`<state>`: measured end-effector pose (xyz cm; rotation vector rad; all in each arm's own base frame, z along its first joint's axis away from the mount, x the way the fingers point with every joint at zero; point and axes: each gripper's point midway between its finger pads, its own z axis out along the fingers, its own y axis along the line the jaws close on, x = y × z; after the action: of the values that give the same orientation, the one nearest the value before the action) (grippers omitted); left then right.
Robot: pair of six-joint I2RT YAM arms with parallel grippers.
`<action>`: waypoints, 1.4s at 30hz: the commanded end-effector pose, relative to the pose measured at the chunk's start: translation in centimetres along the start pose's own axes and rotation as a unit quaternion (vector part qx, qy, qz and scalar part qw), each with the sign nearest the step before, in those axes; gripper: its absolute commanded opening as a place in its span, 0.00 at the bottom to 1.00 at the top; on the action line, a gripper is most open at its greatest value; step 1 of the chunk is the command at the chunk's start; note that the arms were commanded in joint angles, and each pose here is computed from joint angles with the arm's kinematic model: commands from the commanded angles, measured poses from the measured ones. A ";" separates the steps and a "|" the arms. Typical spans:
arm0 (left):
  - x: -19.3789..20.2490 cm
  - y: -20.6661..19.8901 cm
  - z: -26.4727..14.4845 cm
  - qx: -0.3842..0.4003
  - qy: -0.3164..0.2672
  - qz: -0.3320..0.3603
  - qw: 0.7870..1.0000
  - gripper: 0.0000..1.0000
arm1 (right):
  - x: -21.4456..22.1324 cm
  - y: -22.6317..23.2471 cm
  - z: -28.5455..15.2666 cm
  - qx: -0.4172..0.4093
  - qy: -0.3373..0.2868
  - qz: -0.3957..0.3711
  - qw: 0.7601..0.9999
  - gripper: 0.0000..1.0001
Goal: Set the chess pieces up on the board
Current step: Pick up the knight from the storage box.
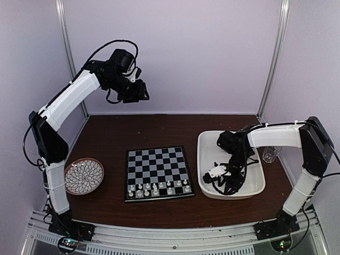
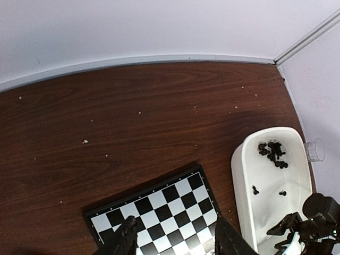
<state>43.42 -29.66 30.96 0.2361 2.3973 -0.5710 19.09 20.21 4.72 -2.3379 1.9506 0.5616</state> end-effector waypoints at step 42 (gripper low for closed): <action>-0.7 0.3 -3.9 -0.005 -0.016 0.021 1.000 0.49 | -1.5 -9.9 1.8 0.115 0.059 0.131 0.983 0.50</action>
<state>41.77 -28.03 32.41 0.2735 2.4138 -0.5325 26.56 26.60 2.34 -2.0682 2.1419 0.3206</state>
